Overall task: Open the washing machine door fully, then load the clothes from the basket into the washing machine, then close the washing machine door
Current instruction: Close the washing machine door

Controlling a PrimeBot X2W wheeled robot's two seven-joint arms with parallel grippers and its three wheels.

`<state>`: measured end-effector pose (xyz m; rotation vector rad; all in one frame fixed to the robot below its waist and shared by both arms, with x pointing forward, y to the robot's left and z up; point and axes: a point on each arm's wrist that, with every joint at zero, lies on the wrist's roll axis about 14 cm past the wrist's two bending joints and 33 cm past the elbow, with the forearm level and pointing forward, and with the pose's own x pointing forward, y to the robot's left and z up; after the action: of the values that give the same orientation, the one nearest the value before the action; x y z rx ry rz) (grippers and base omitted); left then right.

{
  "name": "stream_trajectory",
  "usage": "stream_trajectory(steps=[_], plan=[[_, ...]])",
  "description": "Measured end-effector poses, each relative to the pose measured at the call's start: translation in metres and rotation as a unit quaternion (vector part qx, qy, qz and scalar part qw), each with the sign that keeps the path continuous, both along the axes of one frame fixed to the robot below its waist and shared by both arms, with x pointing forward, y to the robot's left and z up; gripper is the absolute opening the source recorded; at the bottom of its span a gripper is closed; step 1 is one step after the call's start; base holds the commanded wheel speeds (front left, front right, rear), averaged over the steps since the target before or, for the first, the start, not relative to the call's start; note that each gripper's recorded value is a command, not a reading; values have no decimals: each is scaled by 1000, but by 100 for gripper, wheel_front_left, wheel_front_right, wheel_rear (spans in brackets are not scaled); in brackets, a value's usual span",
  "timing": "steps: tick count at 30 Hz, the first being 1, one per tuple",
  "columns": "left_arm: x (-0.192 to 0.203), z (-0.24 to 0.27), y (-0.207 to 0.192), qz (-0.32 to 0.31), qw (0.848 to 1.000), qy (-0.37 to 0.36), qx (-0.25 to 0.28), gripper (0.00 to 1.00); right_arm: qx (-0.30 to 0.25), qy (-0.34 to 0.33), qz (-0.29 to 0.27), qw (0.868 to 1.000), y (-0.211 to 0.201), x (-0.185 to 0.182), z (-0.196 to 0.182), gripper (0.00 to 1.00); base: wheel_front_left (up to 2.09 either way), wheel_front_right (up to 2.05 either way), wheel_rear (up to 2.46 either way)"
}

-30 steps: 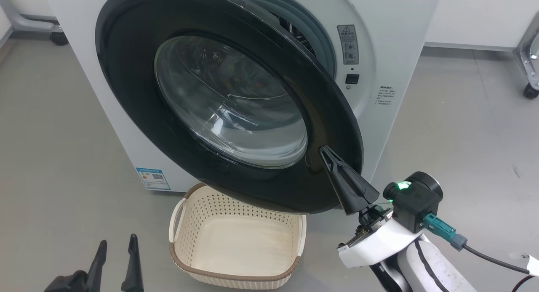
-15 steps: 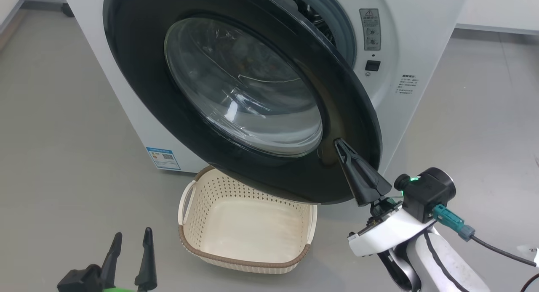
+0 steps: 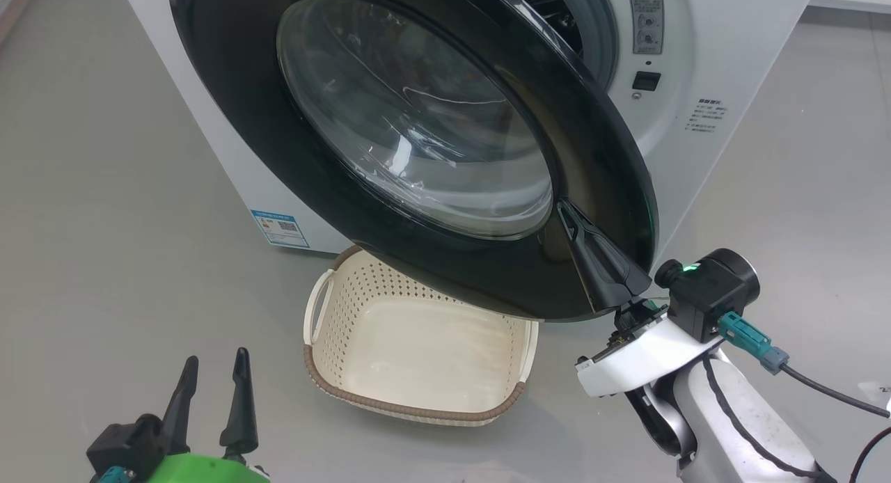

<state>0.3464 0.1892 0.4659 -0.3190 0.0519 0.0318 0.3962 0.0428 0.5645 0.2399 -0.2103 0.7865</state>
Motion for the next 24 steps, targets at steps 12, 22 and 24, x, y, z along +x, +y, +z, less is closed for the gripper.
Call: stream_trajectory(steps=[12,22,24], plan=[[8,-6,-2,-3,1000,8,-4,100,-4,11,-7,1000,-4,10,-10,0,0,0,0],[19,-14,-9,-14,1000,17,-8,100,-2,14,-18,1000,-10,25,-14,0,0,0,0],[21,-16,-11,-16,1000,20,-9,100,-3,16,-21,1000,-12,27,-16,0,0,0,0]])
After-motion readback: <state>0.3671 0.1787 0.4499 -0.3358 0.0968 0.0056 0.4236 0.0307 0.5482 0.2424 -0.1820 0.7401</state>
